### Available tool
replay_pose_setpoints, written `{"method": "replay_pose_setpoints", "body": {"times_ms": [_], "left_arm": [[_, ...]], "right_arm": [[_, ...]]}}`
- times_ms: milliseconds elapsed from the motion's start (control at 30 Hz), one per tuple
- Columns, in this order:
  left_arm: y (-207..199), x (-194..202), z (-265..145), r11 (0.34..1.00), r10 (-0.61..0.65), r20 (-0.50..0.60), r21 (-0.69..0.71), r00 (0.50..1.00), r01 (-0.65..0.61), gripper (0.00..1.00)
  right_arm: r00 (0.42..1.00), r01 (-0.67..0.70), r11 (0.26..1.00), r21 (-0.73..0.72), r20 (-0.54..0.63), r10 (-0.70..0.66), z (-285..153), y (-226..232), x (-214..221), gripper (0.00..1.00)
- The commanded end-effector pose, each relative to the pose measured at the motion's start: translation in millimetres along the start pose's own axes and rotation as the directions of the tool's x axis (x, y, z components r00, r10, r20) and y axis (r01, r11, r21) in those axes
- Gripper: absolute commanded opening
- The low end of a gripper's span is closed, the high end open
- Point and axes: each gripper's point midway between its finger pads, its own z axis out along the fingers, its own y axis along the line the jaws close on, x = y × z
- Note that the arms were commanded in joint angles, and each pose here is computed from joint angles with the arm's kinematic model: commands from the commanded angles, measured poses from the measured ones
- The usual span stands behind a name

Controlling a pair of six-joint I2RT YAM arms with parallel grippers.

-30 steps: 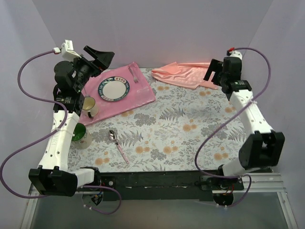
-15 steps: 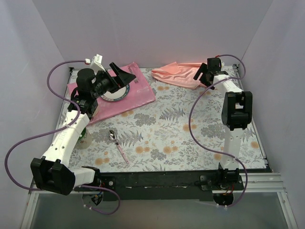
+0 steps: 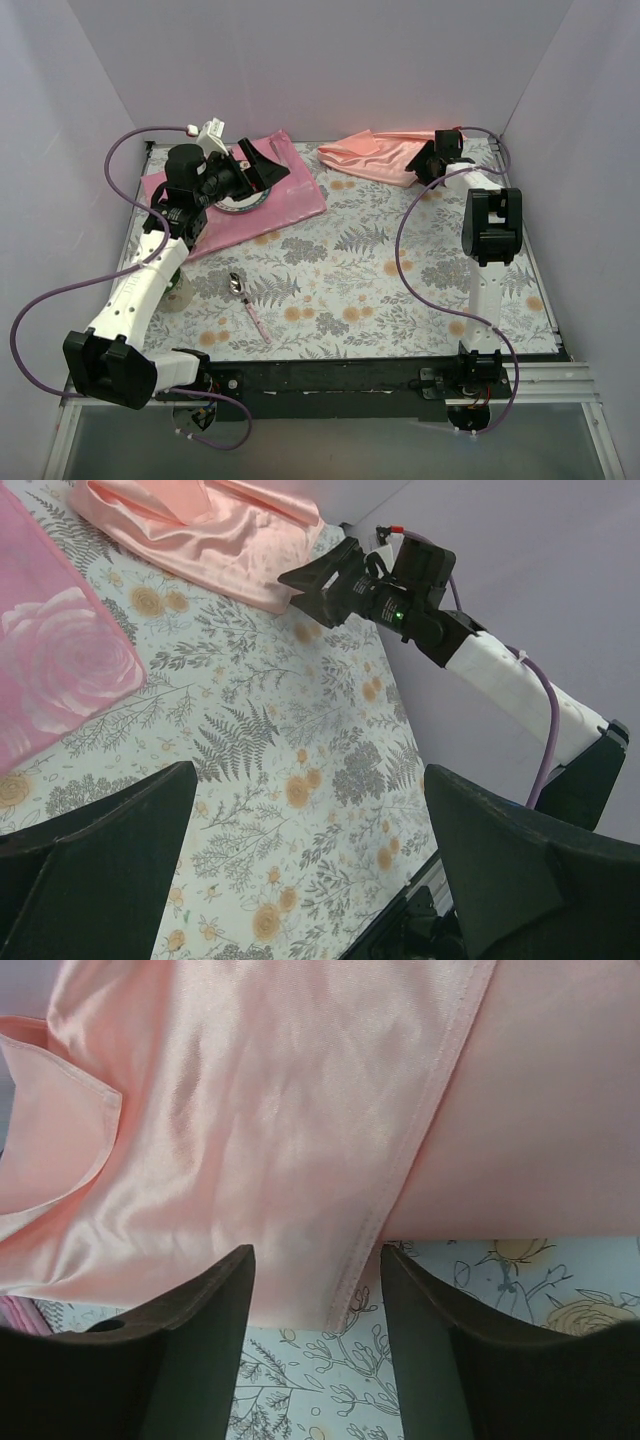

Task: Fold the napkin, place the utensils inside, and roll it up
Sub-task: Grab the napkin with the right arm, then move the napkin to the centre of the board

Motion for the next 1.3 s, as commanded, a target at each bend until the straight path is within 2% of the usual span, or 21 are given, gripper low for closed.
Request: {"method": "replay_pose_setpoints", "body": {"times_ms": [0,67,100,200,333,367,400,467,500,533,567,633,667,733,767,833,933,1067,1100,1167,1267], "left_arm": [[-13,-16,-4,0.999,0.040,0.026,0.010,0.999,-0.040,0.98],[-14,-15,-3,1.000,0.027,0.021,0.014,0.999,-0.028,0.98],[-14,-14,-2,0.999,0.025,0.014,0.020,1.000,-0.025,0.98],[-8,-9,6,1.000,0.011,-0.006,0.020,1.000,-0.010,0.98],[-4,9,27,0.999,0.031,-0.058,0.010,0.998,-0.030,0.98],[-9,26,37,0.998,0.070,-0.102,0.017,0.992,-0.068,0.98],[-11,33,43,0.996,0.094,-0.112,0.010,0.989,-0.093,0.98],[-18,60,58,0.989,0.144,-0.147,-0.008,0.979,-0.147,0.98],[-19,68,63,0.985,0.168,-0.156,-0.015,0.973,-0.172,0.98],[-19,77,66,0.983,0.178,-0.166,-0.022,0.970,-0.184,0.98],[-29,87,72,0.977,0.206,-0.146,-0.017,0.968,-0.210,0.97],[-30,104,75,0.965,0.256,-0.128,-0.019,0.958,-0.261,0.94],[-42,109,78,0.959,0.281,-0.090,-0.008,0.955,-0.283,0.91],[-45,122,71,0.951,0.308,-0.068,0.015,0.949,-0.308,0.89],[-59,118,70,0.949,0.314,0.001,0.042,0.949,-0.314,0.89],[-63,127,67,0.948,0.309,0.015,0.072,0.951,-0.309,0.90],[-77,148,72,0.941,0.318,0.008,0.117,0.948,-0.316,0.96],[-95,183,77,0.935,0.334,-0.008,0.127,0.943,-0.331,0.95],[-90,181,79,0.935,0.347,0.022,0.071,0.938,-0.347,0.94],[-91,200,84,0.915,0.401,0.008,0.036,0.916,-0.401,0.92],[-84,211,89,0.897,0.442,0.003,-0.039,0.897,-0.441,0.97]], "right_arm": [[0.999,-0.040,0.994,-0.105,0.021,0.042,5,22,-6,0.49],[0.999,-0.032,0.990,-0.135,0.003,0.033,1,28,-4,0.37],[1.000,-0.026,0.989,-0.147,-0.007,0.025,-1,30,-3,0.21],[1.000,0.011,0.984,-0.176,-0.022,-0.015,-17,37,5,0.02],[0.996,0.092,0.969,-0.229,0.002,-0.094,-59,50,3,0.01],[0.991,0.132,0.965,-0.228,-0.001,-0.136,-68,48,7,0.01],[0.986,0.149,0.967,-0.204,-0.037,-0.160,-75,37,26,0.01],[0.979,0.198,0.952,-0.234,0.004,-0.203,-113,44,28,0.01],[0.977,0.194,0.956,-0.221,-0.048,-0.210,-119,24,57,0.01],[0.976,0.199,0.933,-0.299,-0.026,-0.216,-151,40,57,0.01],[0.974,0.212,0.904,-0.371,0.004,-0.226,-166,53,61,0.01],[0.969,0.217,0.857,-0.468,-0.007,-0.249,-207,58,87,0.01],[0.963,0.229,0.835,-0.500,-0.006,-0.268,-222,65,98,0.01],[0.951,0.289,0.789,-0.541,0.067,-0.303,-261,78,98,0.01],[0.944,0.312,0.769,-0.558,0.087,-0.320,-276,88,103,0.01],[0.933,0.354,0.735,-0.578,0.166,-0.319,-309,102,96,0.01],[0.942,0.336,0.698,-0.632,0.202,-0.269,-346,120,91,0.01],[0.956,0.294,0.669,-0.683,0.201,-0.215,-374,133,89,0.01],[0.959,0.282,0.663,-0.694,0.194,-0.204,-380,135,90,0.01],[0.969,0.246,0.656,-0.714,0.165,-0.184,-385,139,96,0.01],[0.975,0.215,0.661,-0.719,0.119,-0.187,-384,135,108,0.01]]}}
